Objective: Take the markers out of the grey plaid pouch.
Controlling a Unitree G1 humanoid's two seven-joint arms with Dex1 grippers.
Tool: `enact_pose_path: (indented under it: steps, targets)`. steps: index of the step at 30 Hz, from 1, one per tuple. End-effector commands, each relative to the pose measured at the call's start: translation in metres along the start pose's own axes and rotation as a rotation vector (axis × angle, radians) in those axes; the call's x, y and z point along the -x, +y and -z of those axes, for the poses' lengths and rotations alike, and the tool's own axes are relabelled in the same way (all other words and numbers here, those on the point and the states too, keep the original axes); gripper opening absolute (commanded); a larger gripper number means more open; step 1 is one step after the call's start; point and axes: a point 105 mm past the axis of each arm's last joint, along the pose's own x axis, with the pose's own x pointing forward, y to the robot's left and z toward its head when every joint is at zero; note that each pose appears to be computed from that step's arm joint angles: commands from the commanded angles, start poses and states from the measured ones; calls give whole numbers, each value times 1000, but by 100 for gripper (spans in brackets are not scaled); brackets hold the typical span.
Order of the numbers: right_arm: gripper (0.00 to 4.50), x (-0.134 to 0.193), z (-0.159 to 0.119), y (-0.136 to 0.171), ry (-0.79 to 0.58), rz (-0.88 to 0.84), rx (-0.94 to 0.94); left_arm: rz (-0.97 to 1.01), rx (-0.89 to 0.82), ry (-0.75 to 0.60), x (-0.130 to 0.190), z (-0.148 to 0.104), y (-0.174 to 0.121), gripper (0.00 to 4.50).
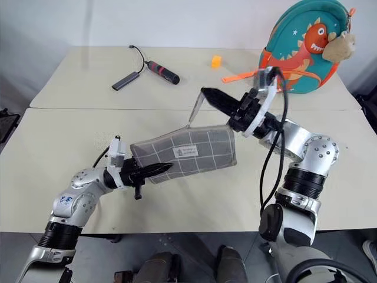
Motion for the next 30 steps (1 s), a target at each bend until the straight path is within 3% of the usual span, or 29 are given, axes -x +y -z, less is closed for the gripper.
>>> enact_pose_path:
  steps: [1,5,9,16,19,22,30]
  targets:
    - [2,24,-32,11,-165,1,40,6,67,-56,3,-12,-2,0]
    - [2,46,-45,10,-225,65,79,-14,139,-80,11,-17,2,0]
    - [2,82,-60,5,-287,173,144,-19,135,-22,21,-12,4,0]
    - [2,87,-43,-7,-214,225,135,30,60,56,13,-3,2,0]
    - [60,97,-14,-8,-12,271,239,82,-3,109,3,-1,2,0]
    - [161,121,6,-19,165,366,419,88,-26,113,1,-3,6,0]
    - [161,205,8,-35,425,503,670,88,-113,122,-10,3,16,0]
